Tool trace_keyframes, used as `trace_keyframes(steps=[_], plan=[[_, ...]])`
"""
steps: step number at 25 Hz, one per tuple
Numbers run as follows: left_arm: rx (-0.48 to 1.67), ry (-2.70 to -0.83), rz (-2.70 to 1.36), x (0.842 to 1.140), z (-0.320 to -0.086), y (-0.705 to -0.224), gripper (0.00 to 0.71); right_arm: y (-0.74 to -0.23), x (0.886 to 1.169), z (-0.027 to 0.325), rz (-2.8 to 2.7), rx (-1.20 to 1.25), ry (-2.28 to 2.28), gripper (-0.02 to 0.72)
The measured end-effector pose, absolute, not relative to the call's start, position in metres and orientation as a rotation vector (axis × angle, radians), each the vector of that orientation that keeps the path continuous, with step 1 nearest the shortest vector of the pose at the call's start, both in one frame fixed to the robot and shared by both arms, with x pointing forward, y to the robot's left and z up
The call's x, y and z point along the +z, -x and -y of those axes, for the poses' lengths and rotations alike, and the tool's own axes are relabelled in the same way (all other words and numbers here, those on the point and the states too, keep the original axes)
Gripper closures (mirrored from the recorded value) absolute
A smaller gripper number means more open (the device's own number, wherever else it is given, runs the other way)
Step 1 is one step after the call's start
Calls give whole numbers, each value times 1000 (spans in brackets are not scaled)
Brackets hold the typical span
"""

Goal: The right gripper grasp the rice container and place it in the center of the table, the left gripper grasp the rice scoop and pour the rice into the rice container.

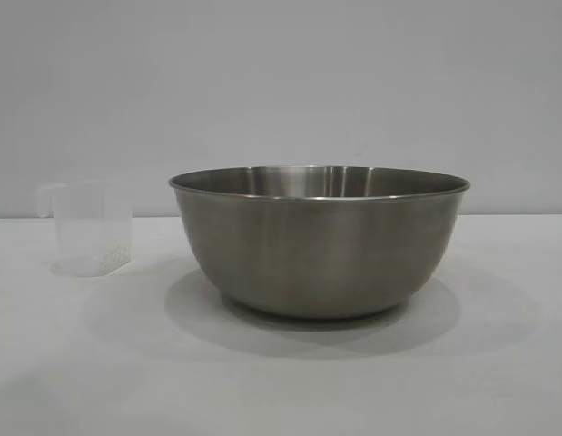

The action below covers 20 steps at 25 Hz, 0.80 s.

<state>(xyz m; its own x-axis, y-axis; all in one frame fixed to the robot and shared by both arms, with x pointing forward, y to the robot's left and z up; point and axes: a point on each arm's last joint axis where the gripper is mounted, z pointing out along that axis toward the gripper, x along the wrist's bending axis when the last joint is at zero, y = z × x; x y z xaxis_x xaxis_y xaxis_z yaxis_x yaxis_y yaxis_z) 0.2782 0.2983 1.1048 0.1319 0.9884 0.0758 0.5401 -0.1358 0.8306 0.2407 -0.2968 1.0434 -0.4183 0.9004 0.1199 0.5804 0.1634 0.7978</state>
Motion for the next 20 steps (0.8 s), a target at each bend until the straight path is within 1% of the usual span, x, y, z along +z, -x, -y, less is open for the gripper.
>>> trace_keyframes(steps=[5, 8, 20], plan=[[800, -1774, -1491, 1068, -296, -263, 503, -241, 1043, 297, -2064, 1141, -1407, 342], [779, -1783, -1497, 1052, -296, -255, 503, -241, 1043, 297, -2064, 1141, -1407, 342], [855, -1709, -1423, 1045, -298, -230, 503, -241, 1043, 297, -2064, 1141, -1407, 342]])
